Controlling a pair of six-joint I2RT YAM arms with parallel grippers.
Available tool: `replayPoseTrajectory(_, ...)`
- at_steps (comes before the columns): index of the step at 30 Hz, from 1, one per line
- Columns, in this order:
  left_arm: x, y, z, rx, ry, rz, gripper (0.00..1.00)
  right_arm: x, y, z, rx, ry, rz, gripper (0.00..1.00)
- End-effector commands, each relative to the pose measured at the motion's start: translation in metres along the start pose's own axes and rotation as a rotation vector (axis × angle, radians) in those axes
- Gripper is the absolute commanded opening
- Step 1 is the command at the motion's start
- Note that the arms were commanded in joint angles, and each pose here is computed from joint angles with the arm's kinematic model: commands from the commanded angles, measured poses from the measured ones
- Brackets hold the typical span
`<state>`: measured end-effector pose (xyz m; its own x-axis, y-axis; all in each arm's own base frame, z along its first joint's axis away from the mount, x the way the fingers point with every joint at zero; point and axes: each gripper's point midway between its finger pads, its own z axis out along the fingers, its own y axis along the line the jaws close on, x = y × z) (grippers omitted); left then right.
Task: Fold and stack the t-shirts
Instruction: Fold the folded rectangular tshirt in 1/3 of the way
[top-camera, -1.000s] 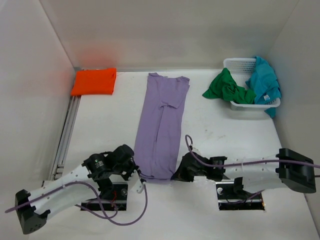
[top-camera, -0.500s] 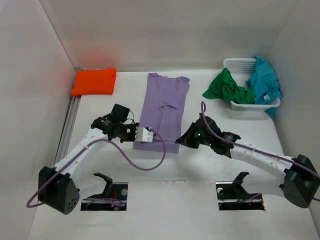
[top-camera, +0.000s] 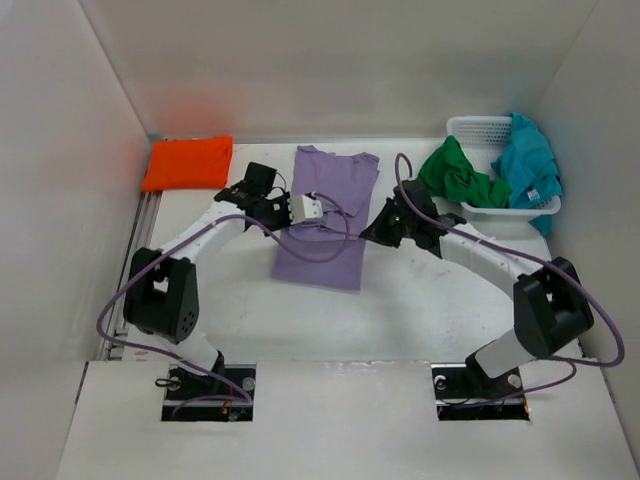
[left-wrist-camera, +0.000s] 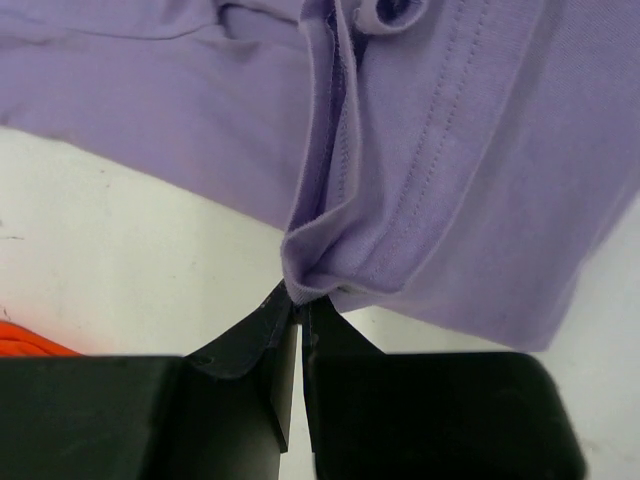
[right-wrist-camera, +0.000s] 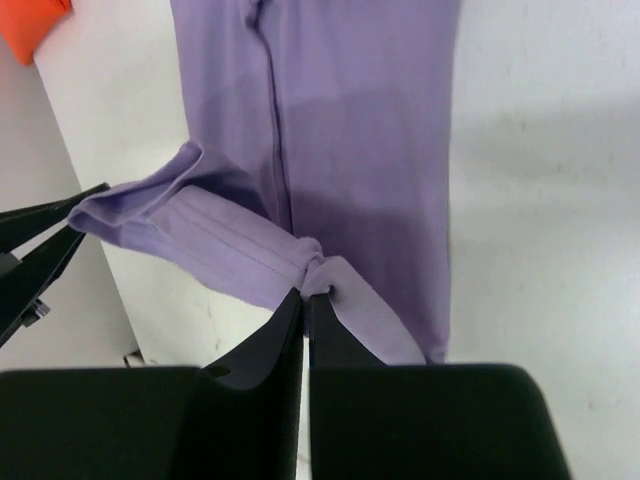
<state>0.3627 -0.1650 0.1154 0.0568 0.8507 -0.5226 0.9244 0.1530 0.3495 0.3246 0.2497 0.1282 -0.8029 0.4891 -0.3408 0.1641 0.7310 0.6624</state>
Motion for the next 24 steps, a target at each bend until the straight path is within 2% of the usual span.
replayPoseTrajectory(1, -0.011, 0.041, 0.004, -0.102, -0.038, -0.071, 0.01, -0.021, 0.016, 0.01, -0.039, -0.006, -0.062, 0.01)
replayPoseTrajectory(10, 0.007, 0.06, 0.039, -0.095, -0.001, -0.121, 0.03, -0.044, -0.013, 0.055, 0.044, 0.02, -0.053, 0.03)
replayPoseTrajectory(14, 0.016, 0.068, 0.049, -0.113, 0.016, -0.132, 0.1, -0.06, -0.024, 0.071, 0.058, 0.004, -0.056, 0.2)
replayPoseTrajectory(16, 0.022, 0.074, 0.054, -0.133, 0.029, -0.135, 0.19, -0.077, -0.025, 0.071, 0.056, -0.031, -0.069, 0.28)
replayPoseTrajectory(17, 0.026, 0.08, 0.056, -0.155, 0.039, -0.139, 0.22, -0.088, -0.024, 0.069, 0.054, -0.057, -0.075, 0.31)
replayPoseTrajectory(20, 0.044, 0.113, 0.054, -0.283, 0.097, -0.155, 0.23, -0.128, -0.022, 0.052, 0.058, -0.168, -0.09, 0.38)
replayPoseTrajectory(21, 0.053, 0.137, 0.049, -0.37, 0.119, -0.169, 0.23, -0.144, -0.018, 0.044, 0.052, -0.21, -0.098, 0.39)
replayPoseTrajectory(24, 0.065, 0.179, 0.023, -0.515, 0.129, -0.225, 0.26, -0.165, -0.002, 0.023, 0.026, -0.269, -0.142, 0.38)
